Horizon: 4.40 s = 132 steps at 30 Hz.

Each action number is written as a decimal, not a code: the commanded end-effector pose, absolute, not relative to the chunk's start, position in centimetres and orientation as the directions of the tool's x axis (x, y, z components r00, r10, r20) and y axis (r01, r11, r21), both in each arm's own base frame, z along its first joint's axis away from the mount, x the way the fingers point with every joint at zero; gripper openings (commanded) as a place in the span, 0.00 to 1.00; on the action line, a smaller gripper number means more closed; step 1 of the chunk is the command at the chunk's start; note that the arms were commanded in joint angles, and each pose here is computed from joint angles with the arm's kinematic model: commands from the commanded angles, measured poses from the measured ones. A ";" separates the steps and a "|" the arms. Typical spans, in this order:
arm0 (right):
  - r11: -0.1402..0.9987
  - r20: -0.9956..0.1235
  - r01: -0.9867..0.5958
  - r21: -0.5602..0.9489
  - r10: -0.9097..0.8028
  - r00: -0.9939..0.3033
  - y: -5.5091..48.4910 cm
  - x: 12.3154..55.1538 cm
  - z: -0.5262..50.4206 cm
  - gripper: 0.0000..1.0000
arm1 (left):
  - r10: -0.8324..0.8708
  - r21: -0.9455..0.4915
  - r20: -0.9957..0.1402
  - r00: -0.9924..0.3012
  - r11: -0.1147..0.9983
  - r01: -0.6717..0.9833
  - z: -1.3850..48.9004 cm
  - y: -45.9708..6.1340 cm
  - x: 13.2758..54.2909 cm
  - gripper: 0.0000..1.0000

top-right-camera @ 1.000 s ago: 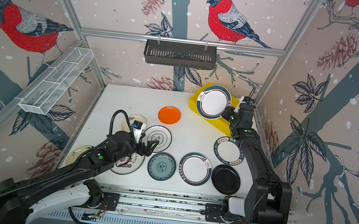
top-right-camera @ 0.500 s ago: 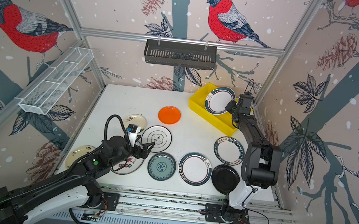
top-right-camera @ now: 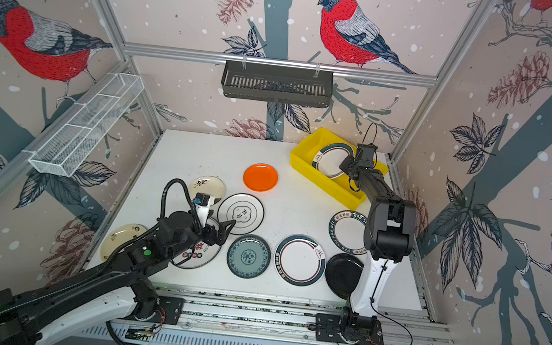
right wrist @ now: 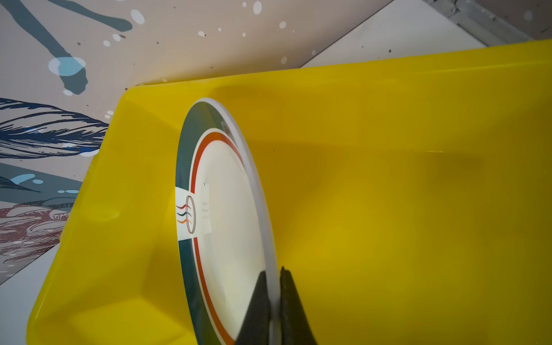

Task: Place the plates into the plastic bin on the countertop
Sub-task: Place the plate in the plastic bin, then pick up the plate from the middle-right of the table.

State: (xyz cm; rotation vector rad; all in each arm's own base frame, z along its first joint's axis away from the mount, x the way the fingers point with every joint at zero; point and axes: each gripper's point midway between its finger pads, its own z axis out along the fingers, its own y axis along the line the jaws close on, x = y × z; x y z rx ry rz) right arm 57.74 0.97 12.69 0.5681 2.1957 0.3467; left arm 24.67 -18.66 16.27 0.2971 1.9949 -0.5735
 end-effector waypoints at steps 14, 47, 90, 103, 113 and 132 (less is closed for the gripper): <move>0.816 -0.582 0.275 0.508 0.561 -0.589 3.2 59.7 11.3 0.45 | -0.040 -0.268 -0.866 -0.499 0.879 0.394 15.4 -18.1 24.9 0.98; 0.896 -0.663 0.146 0.420 0.412 -0.625 4.2 30.2 16.5 0.68 | -0.072 -0.442 -0.787 -0.612 0.758 0.479 15.7 -25.0 26.8 0.98; 0.766 -0.493 0.151 0.625 0.537 -0.684 9.1 23.5 10.8 0.70 | 0.202 -0.398 -0.731 -0.652 0.650 0.647 11.0 -39.7 28.1 0.97; 0.681 -0.611 -0.032 0.731 0.634 -0.475 8.7 23.7 17.3 0.73 | 0.180 -0.525 -0.696 -0.696 0.533 0.663 10.5 -47.4 29.6 0.96; 0.677 -0.667 -0.123 0.725 0.646 -0.371 8.1 23.4 20.9 0.80 | 0.096 -0.661 -0.636 -0.765 0.443 0.605 9.5 -51.1 29.7 0.84; 0.717 -0.658 -0.025 0.697 0.625 -0.421 7.3 22.9 19.0 0.87 | 0.128 -0.676 -0.603 -0.788 0.444 0.589 7.2 -54.9 29.6 0.60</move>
